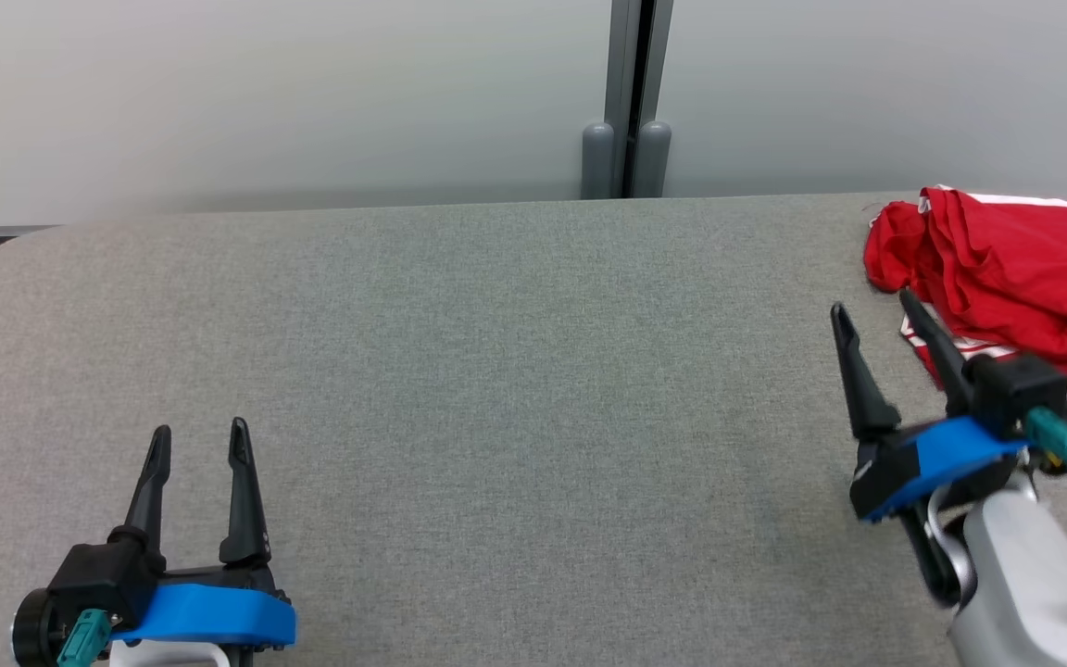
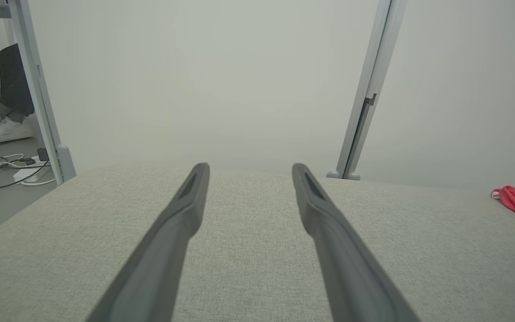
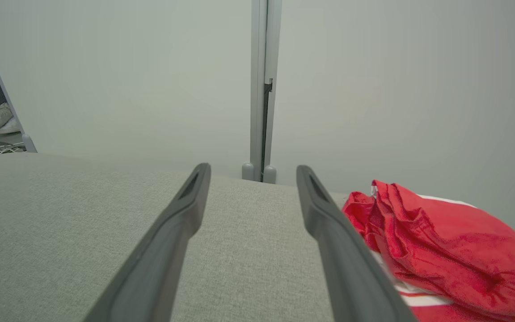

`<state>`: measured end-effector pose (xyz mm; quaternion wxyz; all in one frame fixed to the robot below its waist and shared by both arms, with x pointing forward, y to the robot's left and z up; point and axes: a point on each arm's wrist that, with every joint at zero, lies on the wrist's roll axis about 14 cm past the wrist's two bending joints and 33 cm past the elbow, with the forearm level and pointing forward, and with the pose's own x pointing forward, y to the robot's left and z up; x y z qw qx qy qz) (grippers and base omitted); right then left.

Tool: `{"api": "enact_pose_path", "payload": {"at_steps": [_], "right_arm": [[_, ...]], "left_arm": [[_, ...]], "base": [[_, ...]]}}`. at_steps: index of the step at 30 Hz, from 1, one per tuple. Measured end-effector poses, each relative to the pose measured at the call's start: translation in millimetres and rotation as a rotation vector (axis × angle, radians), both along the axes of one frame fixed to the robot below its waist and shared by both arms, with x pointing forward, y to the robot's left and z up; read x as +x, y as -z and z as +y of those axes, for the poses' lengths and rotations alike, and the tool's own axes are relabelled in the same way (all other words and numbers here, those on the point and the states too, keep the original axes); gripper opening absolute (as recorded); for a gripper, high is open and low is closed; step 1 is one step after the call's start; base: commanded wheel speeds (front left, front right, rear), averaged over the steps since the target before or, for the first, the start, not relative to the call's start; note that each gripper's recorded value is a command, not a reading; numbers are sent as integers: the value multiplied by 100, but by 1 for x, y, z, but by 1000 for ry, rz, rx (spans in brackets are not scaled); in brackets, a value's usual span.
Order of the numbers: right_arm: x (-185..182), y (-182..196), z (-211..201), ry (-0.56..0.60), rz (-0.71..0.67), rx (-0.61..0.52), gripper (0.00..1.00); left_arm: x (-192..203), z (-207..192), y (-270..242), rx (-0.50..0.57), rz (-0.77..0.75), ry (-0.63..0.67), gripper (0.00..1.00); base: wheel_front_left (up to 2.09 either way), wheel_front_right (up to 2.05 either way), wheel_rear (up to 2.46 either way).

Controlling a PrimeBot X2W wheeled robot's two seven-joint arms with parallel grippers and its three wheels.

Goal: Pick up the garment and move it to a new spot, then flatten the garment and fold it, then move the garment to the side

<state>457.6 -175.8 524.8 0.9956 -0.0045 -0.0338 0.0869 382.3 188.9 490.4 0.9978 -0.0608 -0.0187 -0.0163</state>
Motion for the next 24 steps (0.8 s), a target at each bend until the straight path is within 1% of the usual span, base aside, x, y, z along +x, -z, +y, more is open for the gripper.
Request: {"api": "enact_pose_path", "payload": {"at_steps": [4, 14, 19, 24], "right_arm": [[-21, 5, 0, 31, 2, 59, 100], [-61, -5, -2, 87, -20, 99, 100], [-77, -4, 0, 88, -4, 89, 100], [-84, -5, -3, 96, 2, 83, 100]], "left_arm": [[-2, -4, -3, -1, -8, 10, 100], [-12, -8, -7, -2, -19, 23, 100], [-16, -9, -9, 0, -25, 25, 100], [-18, -8, -7, 4, -18, 22, 100]], "base": [[0, 0, 0], [0, 0, 0], [0, 0, 0], [0, 0, 0]]}}
